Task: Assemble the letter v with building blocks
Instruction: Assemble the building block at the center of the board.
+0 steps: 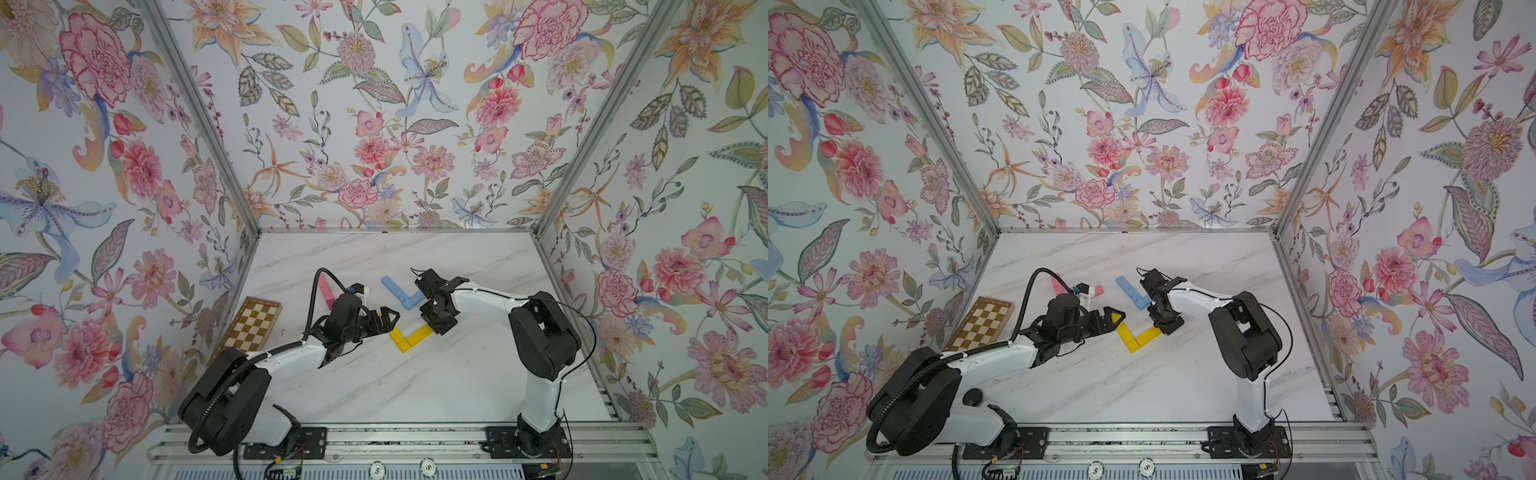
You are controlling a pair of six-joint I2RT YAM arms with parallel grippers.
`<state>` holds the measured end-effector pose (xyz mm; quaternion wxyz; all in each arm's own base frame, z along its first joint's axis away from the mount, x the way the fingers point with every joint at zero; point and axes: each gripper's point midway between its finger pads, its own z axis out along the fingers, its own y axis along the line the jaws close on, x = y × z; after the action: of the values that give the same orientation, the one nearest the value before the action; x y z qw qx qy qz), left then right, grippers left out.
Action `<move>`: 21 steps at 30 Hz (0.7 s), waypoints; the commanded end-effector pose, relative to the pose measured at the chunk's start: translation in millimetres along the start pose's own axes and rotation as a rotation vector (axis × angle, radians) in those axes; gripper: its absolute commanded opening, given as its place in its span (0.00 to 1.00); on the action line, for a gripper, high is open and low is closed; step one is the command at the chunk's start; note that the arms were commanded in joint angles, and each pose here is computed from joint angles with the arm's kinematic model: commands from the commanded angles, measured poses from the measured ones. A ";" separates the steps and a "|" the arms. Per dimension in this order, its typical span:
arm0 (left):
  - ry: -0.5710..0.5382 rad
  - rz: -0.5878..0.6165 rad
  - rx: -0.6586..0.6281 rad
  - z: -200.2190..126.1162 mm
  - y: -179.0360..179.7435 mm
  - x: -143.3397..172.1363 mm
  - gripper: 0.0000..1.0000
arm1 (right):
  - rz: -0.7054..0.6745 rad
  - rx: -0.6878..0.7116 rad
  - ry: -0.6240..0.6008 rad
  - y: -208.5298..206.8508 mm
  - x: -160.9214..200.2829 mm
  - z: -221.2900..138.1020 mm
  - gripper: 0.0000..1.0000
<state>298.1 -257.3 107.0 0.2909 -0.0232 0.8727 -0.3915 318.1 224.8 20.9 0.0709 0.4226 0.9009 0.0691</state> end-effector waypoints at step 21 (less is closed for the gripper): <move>0.000 -0.016 0.000 -1.7 4.6 0.6 0.99 | -0.013 0.045 0.001 -8.1 0.0 -4.9 0.53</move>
<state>297.0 -256.7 105.1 0.2893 -0.0234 0.8736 -0.3905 316.7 228.2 23.0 0.0653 0.4262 0.8994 0.0724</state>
